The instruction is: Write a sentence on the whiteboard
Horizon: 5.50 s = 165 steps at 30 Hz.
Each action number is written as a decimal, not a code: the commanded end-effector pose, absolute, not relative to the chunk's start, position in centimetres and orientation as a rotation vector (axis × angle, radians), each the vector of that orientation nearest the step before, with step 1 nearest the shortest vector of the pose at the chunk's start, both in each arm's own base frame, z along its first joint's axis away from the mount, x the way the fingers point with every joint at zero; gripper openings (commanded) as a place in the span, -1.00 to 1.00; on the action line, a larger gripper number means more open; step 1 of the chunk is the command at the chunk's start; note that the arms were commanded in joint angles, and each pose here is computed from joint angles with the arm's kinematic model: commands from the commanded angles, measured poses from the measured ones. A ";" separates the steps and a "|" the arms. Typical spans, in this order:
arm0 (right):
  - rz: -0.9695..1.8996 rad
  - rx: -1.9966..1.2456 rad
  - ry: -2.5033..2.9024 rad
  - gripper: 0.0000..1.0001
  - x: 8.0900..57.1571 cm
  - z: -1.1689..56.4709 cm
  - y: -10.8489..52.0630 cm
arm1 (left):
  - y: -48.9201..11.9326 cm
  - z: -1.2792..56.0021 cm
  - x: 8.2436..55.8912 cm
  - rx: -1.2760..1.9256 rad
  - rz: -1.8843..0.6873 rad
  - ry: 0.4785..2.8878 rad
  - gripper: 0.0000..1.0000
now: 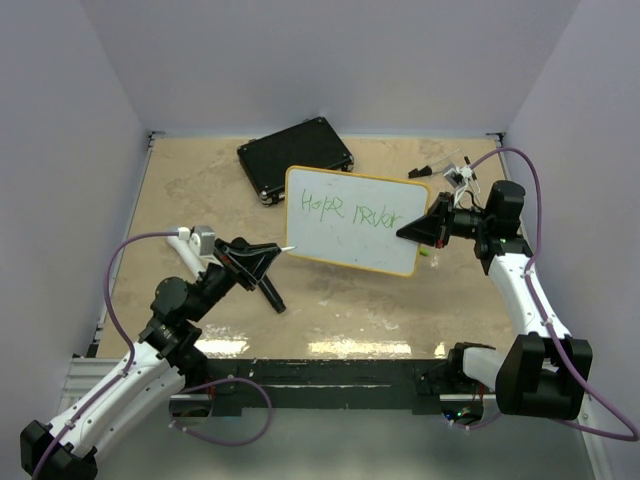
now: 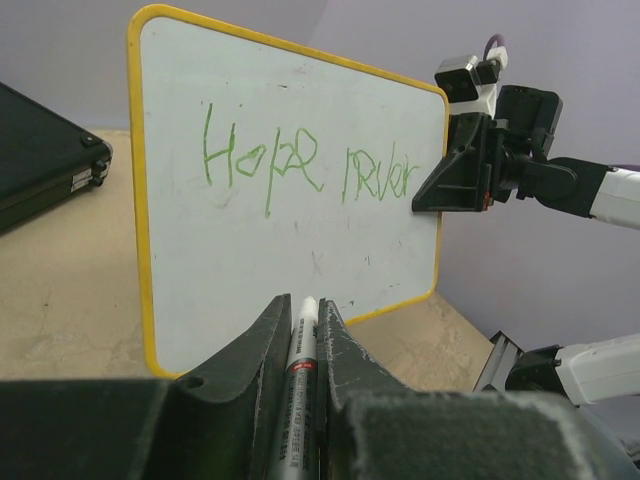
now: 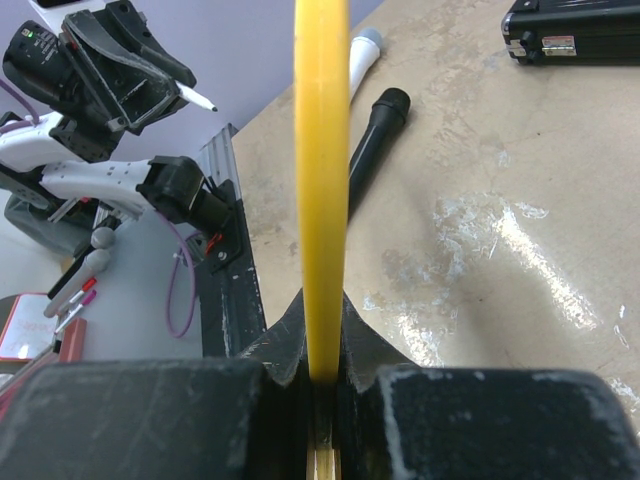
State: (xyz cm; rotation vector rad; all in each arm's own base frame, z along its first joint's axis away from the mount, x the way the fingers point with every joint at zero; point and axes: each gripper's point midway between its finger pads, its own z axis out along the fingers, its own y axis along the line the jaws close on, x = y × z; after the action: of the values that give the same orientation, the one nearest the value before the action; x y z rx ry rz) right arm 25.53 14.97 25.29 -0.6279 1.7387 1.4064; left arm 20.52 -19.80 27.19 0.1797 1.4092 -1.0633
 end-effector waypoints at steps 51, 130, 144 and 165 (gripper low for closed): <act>1.401 -0.722 1.657 -1.00 24.7 27.0 15.0 | -19.8 30.3 21.3 0.227 -1.011 1.318 -1.00; 1.405 -0.728 1.655 -1.00 24.5 26.8 15.1 | -18.4 29.1 23.4 0.130 -0.906 1.336 -1.00; 1.407 -0.726 1.659 -1.00 24.6 26.8 15.1 | -20.6 28.5 25.1 0.208 -0.904 1.357 -1.00; 1.399 -0.712 1.667 -1.00 24.8 26.7 15.1 | -21.1 28.7 25.5 0.281 -0.855 1.379 -1.00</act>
State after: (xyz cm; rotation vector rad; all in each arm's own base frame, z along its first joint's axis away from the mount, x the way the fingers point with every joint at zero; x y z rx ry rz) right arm 25.46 14.97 24.85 -0.6198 1.7476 1.4100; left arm 25.54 -20.85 26.88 0.2524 1.4274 -0.8534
